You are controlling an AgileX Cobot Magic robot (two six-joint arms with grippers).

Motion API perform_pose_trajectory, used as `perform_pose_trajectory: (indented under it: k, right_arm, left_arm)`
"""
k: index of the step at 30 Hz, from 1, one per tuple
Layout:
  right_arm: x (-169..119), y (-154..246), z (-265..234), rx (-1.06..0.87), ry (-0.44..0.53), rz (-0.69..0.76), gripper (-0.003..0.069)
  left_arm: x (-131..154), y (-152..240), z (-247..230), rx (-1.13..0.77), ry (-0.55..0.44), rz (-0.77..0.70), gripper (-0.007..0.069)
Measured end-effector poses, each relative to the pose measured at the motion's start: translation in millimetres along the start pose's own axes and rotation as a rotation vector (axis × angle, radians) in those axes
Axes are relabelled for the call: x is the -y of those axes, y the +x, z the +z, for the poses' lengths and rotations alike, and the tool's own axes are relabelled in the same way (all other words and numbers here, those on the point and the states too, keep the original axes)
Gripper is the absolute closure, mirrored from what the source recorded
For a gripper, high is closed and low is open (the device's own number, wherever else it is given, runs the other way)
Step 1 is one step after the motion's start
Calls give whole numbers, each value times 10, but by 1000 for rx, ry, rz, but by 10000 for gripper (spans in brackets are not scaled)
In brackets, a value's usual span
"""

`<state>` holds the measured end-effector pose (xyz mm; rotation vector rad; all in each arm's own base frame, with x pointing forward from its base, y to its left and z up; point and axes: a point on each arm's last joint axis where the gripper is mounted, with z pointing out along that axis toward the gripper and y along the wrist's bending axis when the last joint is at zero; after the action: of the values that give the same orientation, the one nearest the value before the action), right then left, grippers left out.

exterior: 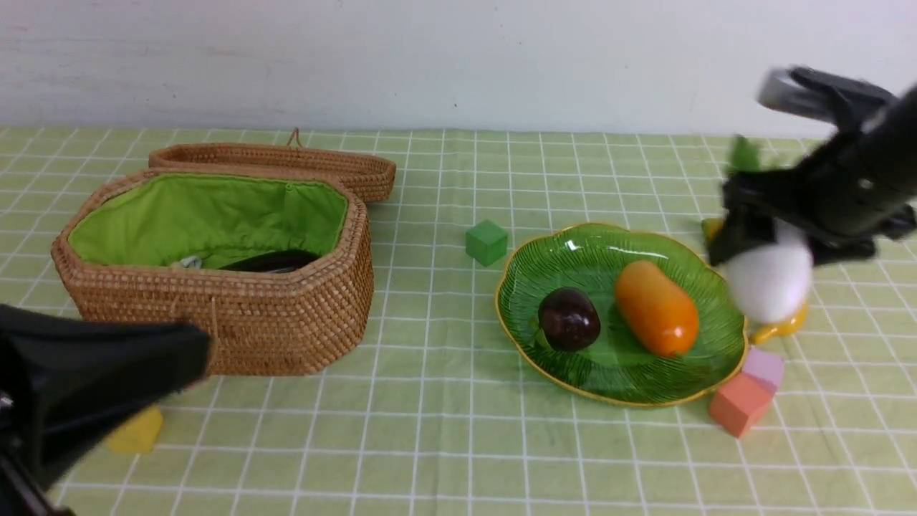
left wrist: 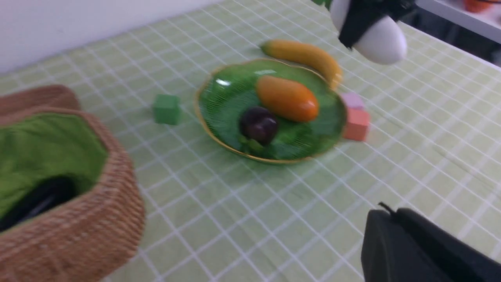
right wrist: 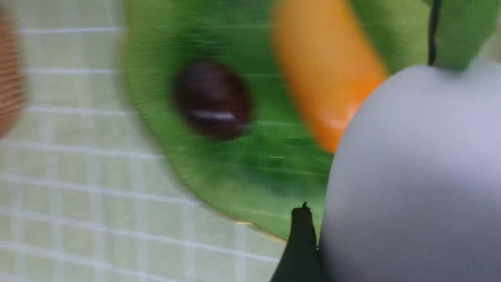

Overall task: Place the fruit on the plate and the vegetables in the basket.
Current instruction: Take a daikon with your right arm and place it on the basket on the left.

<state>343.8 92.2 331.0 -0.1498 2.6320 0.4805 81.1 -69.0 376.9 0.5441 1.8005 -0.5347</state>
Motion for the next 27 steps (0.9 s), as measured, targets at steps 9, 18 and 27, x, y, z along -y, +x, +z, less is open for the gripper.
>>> perform_pose_trajectory:
  k: [9,18,27]
  right_arm:
    - [-1875,-288,308,250,-346,-514,132]
    - [-2667,-409,1090,499,-425,-698,132]
    - [-2744,-287,1730,564,-368,-814,62]
  left_arm:
    - [-368,-3,-457,161,-319,-203,638]
    - [-416,8,-567,199,-349,-228,638]
    - [-404,19,-561,183,-336,-222,638]
